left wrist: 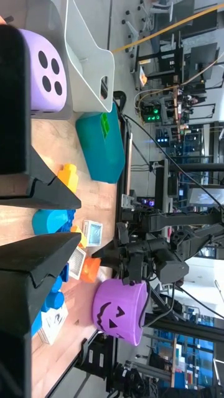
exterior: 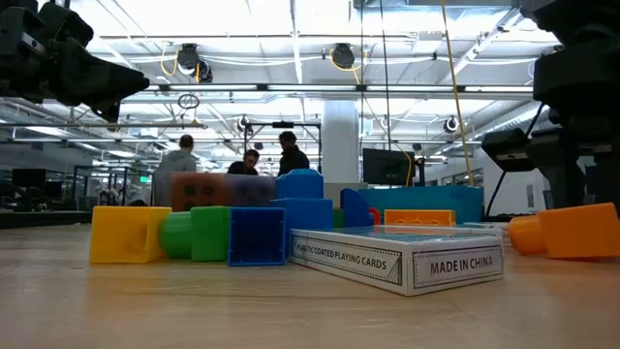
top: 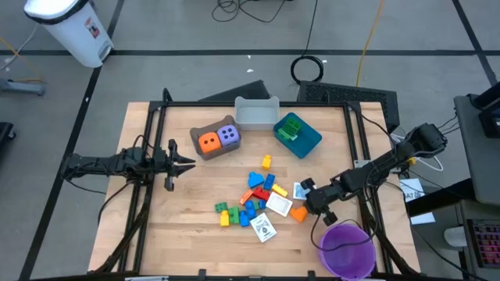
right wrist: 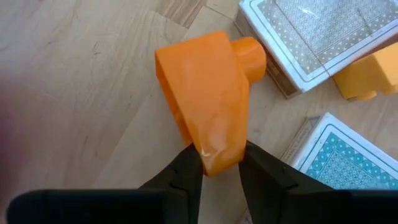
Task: Pick & Place Toys
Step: Put the orange 1 stud game piece into the blue bin
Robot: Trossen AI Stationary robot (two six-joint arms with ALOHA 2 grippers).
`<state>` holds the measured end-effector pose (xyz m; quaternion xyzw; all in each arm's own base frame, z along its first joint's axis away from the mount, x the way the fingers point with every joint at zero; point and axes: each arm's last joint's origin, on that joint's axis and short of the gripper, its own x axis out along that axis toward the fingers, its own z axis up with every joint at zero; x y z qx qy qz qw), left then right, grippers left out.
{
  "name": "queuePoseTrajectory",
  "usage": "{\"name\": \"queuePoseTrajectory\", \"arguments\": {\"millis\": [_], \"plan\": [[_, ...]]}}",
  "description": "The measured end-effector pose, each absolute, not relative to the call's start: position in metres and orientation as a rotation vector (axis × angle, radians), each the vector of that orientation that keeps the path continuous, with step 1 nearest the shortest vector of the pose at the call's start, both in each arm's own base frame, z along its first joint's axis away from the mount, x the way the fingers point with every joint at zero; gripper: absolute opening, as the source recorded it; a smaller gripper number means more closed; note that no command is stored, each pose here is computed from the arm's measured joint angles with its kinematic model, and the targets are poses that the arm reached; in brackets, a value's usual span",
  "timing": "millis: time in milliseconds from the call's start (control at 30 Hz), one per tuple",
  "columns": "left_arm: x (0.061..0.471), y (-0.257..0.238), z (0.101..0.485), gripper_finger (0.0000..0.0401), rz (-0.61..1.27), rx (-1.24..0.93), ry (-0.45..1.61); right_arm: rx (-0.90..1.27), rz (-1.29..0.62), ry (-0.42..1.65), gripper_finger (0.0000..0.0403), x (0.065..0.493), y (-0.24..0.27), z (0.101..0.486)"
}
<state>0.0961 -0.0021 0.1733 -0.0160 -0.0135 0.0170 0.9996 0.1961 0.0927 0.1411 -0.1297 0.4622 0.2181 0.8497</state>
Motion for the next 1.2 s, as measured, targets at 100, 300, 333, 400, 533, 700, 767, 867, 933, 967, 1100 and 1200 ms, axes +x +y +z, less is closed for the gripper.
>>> {"name": "queuePoseTrajectory", "arguments": {"millis": [100,300,333,400,533,700,767,867,933,967,1100,1200], "plan": [[0.096,-0.002,0.173,0.0076,0.034,-0.032,-0.027,-0.271,0.46,0.957,0.0081,0.197,0.093,0.142],[0.096,-0.002,0.173,0.0076,0.034,-0.032,-0.027,-0.288,0.471,0.915,0.0073,0.197,0.093,0.148],[0.096,-0.002,0.173,0.0076,0.034,-0.032,-0.027,-0.286,0.471,0.906,0.0071,0.197,0.093,0.149],[0.096,-0.002,0.173,0.0076,0.034,-0.032,-0.027,-0.284,0.471,0.891,0.0065,0.196,0.093,0.152],[0.096,-0.002,0.173,0.0076,0.034,-0.032,-0.027,-0.276,0.47,0.856,0.0041,0.195,0.092,0.159],[0.096,-0.002,0.173,0.0076,0.034,-0.032,-0.027,-0.251,0.452,0.817,0.0004,0.195,0.087,0.167],[0.096,-0.002,0.173,0.0076,0.034,-0.032,-0.027,-0.244,0.448,0.807,0.0004,0.194,0.086,0.169],[0.096,-0.002,0.173,0.0076,0.034,-0.032,-0.027,-0.234,0.448,0.786,0.0025,0.195,0.086,0.171],[0.096,-0.002,0.173,0.0076,0.034,-0.032,-0.027,-0.22,0.445,0.768,0.005,0.197,0.087,0.172],[0.096,-0.002,0.173,0.0076,0.034,-0.032,-0.027,-0.21,0.444,0.756,0.0066,0.199,0.088,0.172],[0.096,-0.002,0.173,0.0076,0.034,-0.032,-0.027,-0.2,0.447,0.699,0.0149,0.208,0.092,0.171],[0.096,-0.002,0.173,0.0076,0.034,-0.032,-0.027,-0.194,0.465,0.712,0.0208,0.212,0.094,0.165]]}}
